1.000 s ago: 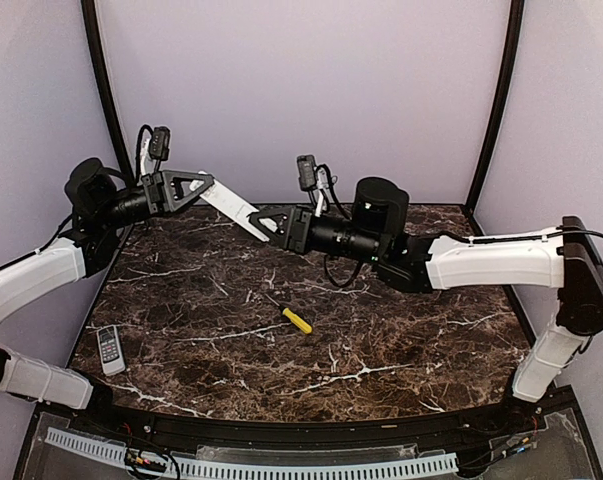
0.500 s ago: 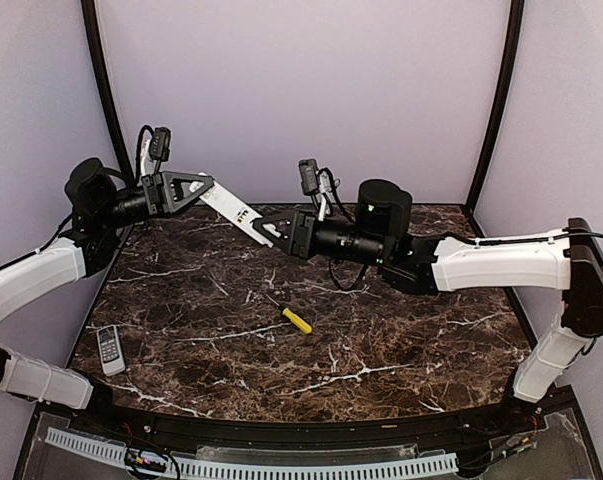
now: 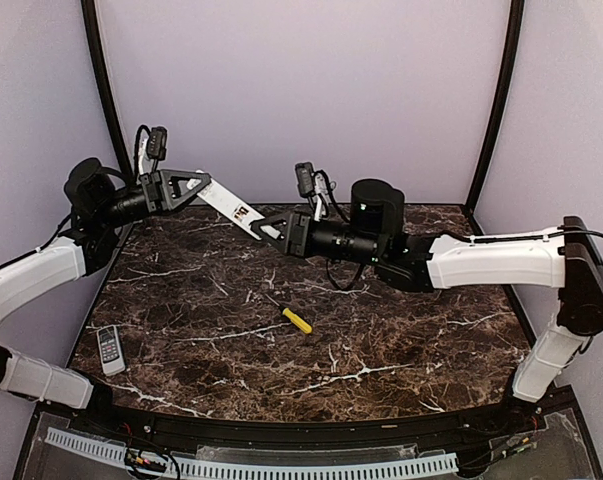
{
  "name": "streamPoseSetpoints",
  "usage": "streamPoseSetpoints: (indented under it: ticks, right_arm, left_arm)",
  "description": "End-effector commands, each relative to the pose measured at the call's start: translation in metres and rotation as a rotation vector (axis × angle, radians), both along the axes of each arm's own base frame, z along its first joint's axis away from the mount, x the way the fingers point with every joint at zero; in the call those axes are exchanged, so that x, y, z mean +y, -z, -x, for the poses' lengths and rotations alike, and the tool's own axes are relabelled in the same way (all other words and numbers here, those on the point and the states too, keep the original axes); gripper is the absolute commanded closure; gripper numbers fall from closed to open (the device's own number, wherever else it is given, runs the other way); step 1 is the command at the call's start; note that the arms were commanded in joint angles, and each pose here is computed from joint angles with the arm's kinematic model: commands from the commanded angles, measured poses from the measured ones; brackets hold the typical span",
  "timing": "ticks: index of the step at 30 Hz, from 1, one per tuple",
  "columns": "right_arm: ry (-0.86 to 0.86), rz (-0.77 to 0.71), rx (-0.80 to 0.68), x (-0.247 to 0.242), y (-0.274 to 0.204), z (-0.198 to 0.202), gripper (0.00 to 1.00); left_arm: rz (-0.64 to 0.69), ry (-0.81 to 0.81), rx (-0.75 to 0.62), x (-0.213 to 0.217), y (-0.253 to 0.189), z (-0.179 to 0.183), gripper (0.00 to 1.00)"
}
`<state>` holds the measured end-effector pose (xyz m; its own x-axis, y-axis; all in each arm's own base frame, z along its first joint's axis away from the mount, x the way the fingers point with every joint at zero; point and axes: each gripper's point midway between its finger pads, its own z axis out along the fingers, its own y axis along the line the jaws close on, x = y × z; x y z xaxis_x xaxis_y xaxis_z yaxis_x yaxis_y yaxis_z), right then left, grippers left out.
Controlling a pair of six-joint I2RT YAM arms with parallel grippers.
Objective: Unload the batteries from the remote control
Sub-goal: Remove the battery cover from the remote control.
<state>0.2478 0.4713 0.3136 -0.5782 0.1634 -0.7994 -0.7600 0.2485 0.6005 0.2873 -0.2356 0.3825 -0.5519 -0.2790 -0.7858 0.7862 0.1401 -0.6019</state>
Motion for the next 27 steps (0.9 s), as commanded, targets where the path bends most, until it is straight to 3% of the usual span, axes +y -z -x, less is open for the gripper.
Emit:
streamPoseSetpoints:
  ticks: [1,27]
  right_arm:
    - [0.025,0.070,0.068,0.004,0.028,-0.011,0.65]
    - [0.034,0.060,0.106,-0.010,0.031,-0.009,0.74]
  left_arm:
    - [0.034,0.028,-0.059,0.000,-0.018,0.010,1.00]
    - [-0.005,-0.045,-0.077,0.011,-0.020,0.003,1.00]
